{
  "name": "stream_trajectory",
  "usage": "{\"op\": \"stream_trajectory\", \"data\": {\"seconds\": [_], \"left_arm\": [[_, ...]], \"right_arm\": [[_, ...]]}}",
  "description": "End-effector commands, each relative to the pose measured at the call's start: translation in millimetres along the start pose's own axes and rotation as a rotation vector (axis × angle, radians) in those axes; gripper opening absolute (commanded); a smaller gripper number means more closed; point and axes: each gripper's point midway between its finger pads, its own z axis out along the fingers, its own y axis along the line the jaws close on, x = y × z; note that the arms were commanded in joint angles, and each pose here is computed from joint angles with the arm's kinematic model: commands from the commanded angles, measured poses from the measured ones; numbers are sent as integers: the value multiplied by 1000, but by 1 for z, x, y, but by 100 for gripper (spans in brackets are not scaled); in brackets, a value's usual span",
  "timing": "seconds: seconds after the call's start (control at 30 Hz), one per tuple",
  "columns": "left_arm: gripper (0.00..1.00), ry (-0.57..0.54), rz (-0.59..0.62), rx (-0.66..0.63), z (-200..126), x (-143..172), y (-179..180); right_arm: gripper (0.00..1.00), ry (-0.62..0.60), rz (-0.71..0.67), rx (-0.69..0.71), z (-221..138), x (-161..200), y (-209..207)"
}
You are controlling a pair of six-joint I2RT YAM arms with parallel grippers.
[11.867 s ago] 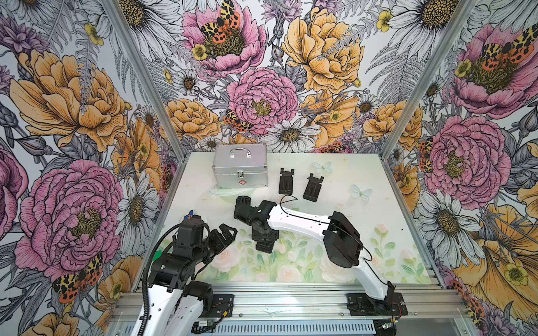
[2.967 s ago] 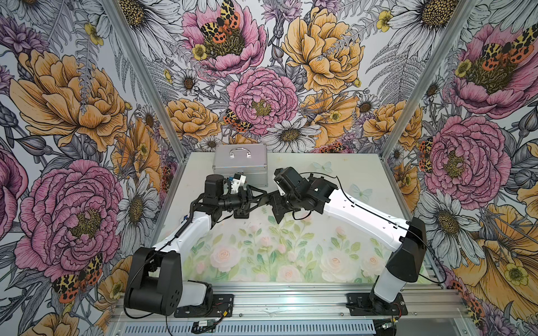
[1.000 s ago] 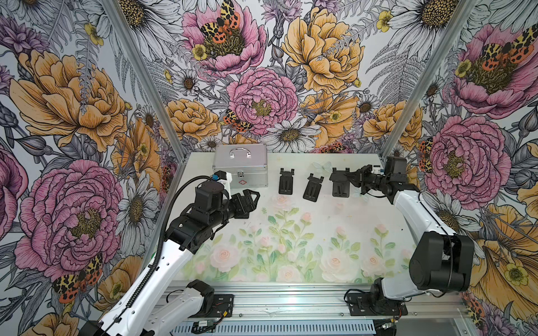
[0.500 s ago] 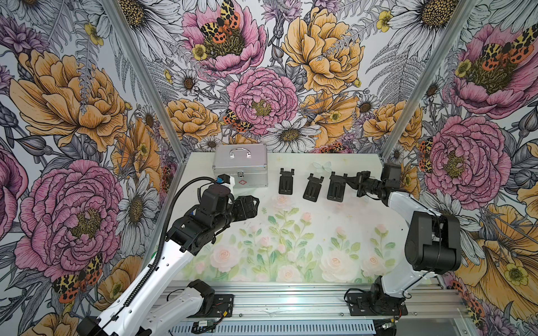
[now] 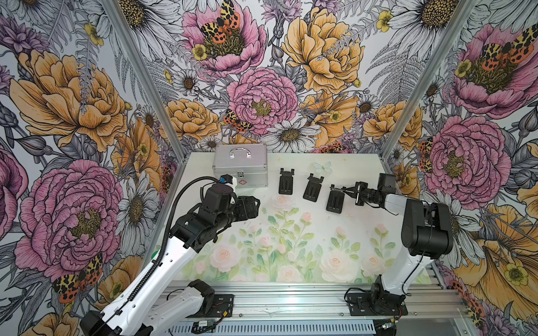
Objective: Open the phone stand
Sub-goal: Place the phone stand at the center of the board.
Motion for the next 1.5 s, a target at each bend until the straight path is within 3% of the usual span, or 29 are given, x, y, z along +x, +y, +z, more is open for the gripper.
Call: {"op": "stream_trajectory", "data": {"seconds": [0.0, 0.43, 0.73, 0.9, 1.07, 1.3, 1.47], "left_arm": [[99, -2, 23, -12, -1, 1, 1], [99, -5, 4, -16, -2, 3, 4], [99, -22, -15, -16, -7, 3, 6], [99, -15, -22, -26, -6, 0, 5], [99, 16, -10, -68, 4, -5, 7], [99, 82, -59, -195, 35, -20, 29], [99, 212, -85, -347, 68, -18, 66]], "right_arm": [[0, 40, -16, -20, 4, 1, 8], [1, 46, 7, -11, 13, -19, 6], [53, -36, 10, -60, -15, -25, 15], [76, -99, -27, -67, -38, -17, 18], [99, -170, -185, 43, -61, 10, 17], [99, -230, -477, 161, -74, 69, 19], [99, -293, -766, 246, -74, 134, 25]]}}
